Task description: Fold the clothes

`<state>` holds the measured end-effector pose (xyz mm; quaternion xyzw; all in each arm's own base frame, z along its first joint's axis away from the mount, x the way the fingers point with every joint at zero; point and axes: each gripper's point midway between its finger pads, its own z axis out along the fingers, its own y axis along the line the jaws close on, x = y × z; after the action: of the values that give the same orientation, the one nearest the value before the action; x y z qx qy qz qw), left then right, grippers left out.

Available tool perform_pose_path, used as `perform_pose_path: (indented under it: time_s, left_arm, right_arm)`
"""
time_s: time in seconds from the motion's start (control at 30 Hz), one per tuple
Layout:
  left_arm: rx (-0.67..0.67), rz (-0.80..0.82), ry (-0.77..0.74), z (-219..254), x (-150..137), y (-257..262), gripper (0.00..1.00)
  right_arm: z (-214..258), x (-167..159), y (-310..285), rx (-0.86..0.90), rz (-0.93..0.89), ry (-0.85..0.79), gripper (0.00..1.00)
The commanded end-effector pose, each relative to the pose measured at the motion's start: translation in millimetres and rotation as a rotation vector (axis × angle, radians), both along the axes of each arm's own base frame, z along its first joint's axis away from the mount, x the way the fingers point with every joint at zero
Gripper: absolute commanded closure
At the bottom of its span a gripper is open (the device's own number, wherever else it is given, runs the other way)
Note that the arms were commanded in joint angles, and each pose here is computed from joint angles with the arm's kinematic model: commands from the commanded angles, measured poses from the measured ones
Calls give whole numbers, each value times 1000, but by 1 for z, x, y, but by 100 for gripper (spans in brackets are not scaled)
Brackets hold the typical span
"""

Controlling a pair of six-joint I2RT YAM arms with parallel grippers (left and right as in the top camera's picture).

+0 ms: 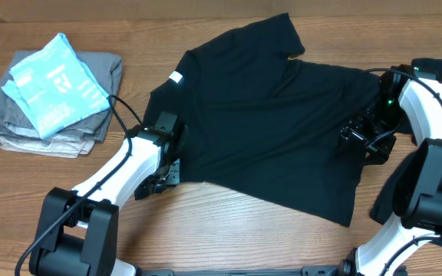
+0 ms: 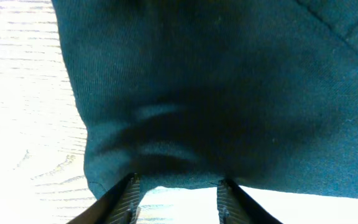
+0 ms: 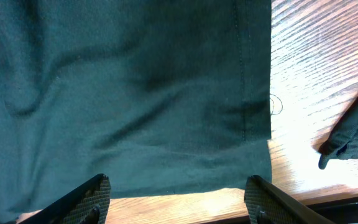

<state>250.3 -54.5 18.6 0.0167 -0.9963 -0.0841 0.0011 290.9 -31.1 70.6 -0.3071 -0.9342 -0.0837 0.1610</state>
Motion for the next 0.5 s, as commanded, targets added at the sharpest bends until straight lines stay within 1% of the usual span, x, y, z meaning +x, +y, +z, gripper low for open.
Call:
perform_pose_path:
  time_s: [0.0, 0.3, 0.37, 0.4, 0.47]
  left_arm:
    - [16, -19, -6, 1, 0, 3, 50]
    - [27, -49, -3, -11, -6, 7, 51]
    - [28, -52, -12, -11, -4, 7, 57]
    - [28, -52, -18, -11, -2, 6, 63]
    - [25, -51, -27, -9, 1, 5, 81]
  right_arm:
    - [2, 4, 1, 1, 10, -17, 26]
    - [2, 4, 1, 0, 10, -19, 27]
    - [2, 5, 1, 0, 10, -20, 27]
    - [2, 5, 1, 0, 10, -20, 27]
    - [2, 5, 1, 0, 10, -20, 27]
